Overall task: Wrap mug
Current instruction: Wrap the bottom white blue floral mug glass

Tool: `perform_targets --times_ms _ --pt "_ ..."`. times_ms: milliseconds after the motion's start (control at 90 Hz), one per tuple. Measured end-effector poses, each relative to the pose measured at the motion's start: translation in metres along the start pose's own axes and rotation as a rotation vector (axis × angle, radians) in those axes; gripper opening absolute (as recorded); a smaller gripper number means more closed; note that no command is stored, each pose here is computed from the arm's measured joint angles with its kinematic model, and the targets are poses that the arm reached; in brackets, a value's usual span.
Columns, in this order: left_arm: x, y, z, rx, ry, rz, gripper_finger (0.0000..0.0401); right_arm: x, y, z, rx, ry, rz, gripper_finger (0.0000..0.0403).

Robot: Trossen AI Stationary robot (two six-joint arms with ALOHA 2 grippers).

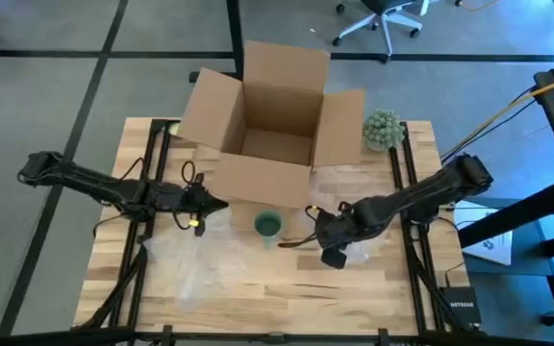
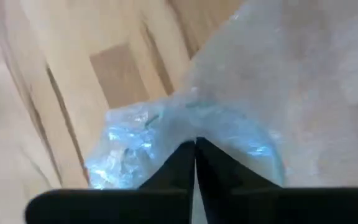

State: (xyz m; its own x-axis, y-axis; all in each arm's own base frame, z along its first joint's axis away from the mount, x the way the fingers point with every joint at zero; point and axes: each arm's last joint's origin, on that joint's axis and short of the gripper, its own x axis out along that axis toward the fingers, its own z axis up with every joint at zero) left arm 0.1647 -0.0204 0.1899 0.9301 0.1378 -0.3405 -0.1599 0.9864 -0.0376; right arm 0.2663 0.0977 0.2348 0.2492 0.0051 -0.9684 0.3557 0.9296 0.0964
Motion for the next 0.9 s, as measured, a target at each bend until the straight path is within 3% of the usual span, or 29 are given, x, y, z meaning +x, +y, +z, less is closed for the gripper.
perform_targets --times_ms 133,322,678,900 --pt "0.000 0.000 0.000 -0.002 0.001 0.000 0.0000 0.016 -0.004 -0.006 0.005 0.030 -0.025 0.0001" --pt "0.000 0.000 0.000 -0.003 0.002 -0.001 0.0000 0.050 -0.002 -0.018 0.030 0.031 0.025 0.0001" --pt "0.000 0.000 0.001 -0.009 -0.006 -0.003 0.0000 0.045 0.026 -0.024 -0.001 -0.018 0.166 0.0001" --pt "0.000 0.000 0.001 -0.002 -0.006 -0.001 0.0000 0.035 0.033 -0.025 -0.006 -0.002 0.187 0.0001"
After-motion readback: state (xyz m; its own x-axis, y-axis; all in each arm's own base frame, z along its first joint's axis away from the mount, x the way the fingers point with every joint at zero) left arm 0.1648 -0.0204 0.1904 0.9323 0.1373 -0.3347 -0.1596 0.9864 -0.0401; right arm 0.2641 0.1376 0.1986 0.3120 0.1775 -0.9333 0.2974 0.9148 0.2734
